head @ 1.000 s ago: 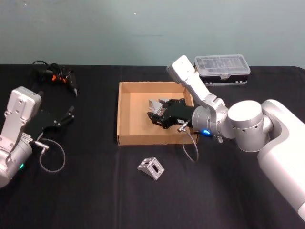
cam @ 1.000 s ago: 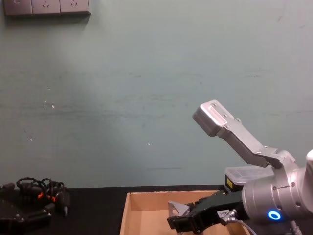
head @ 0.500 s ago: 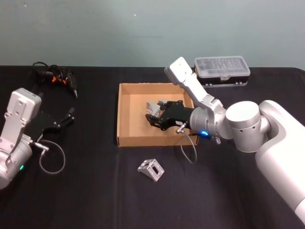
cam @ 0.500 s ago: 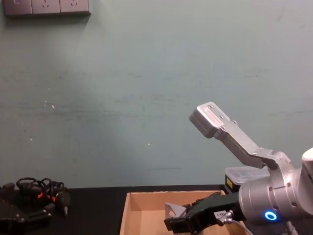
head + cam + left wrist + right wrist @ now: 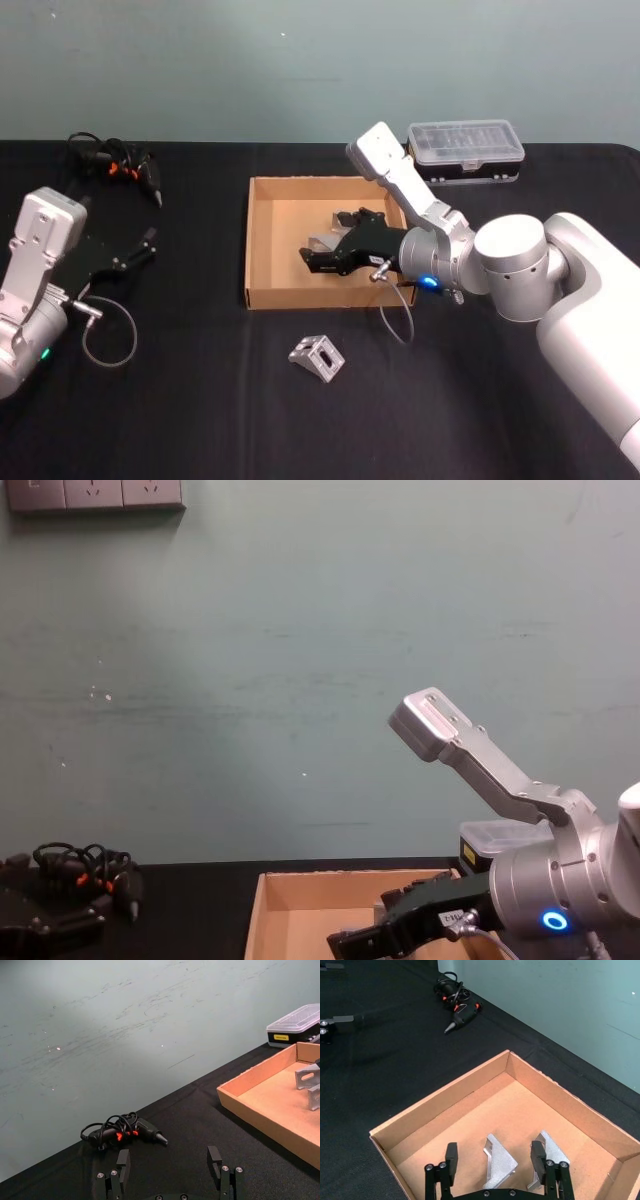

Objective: Use one hand to pick up the angle iron from the table and place it into the box.

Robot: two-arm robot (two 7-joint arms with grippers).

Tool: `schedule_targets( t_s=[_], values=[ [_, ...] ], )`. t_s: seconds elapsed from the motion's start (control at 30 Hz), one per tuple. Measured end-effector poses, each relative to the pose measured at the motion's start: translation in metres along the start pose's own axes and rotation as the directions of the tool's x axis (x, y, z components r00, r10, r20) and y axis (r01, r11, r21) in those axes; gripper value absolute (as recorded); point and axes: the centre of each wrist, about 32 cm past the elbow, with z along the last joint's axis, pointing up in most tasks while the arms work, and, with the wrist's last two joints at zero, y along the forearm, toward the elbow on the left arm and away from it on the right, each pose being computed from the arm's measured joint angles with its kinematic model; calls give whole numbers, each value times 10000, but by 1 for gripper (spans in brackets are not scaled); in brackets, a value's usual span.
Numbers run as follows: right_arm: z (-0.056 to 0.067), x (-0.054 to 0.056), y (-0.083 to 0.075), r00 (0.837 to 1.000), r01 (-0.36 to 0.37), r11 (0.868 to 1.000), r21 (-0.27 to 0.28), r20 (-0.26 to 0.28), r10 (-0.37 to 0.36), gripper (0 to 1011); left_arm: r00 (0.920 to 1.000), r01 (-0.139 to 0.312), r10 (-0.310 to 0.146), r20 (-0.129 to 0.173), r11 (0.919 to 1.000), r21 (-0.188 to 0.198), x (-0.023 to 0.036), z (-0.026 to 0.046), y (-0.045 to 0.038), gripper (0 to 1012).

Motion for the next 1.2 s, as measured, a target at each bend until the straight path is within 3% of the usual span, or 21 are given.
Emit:
schedule_targets(
  t_s=[0.13,0.57,0.87,1.2],
  values=[
    [-1,1,-1,10000,7,10000,-4,-3,-7,1003,10000,1,-1,-1,10000,1,0,0,0,1011],
    [6,-28,-77,9998,182,9992,346,77,-184,1003,10000,0,0,1,10000,0,0,0,0,1011],
    [26,-135,-346,9993,279,9956,900,205,-298,1002,10000,1,-1,0,10000,0,0,0,0,1011],
    [-63,-350,-785,9991,-106,9937,1119,413,60,1003,10000,0,0,0,10000,0,0,0,0,1011]
  ],
)
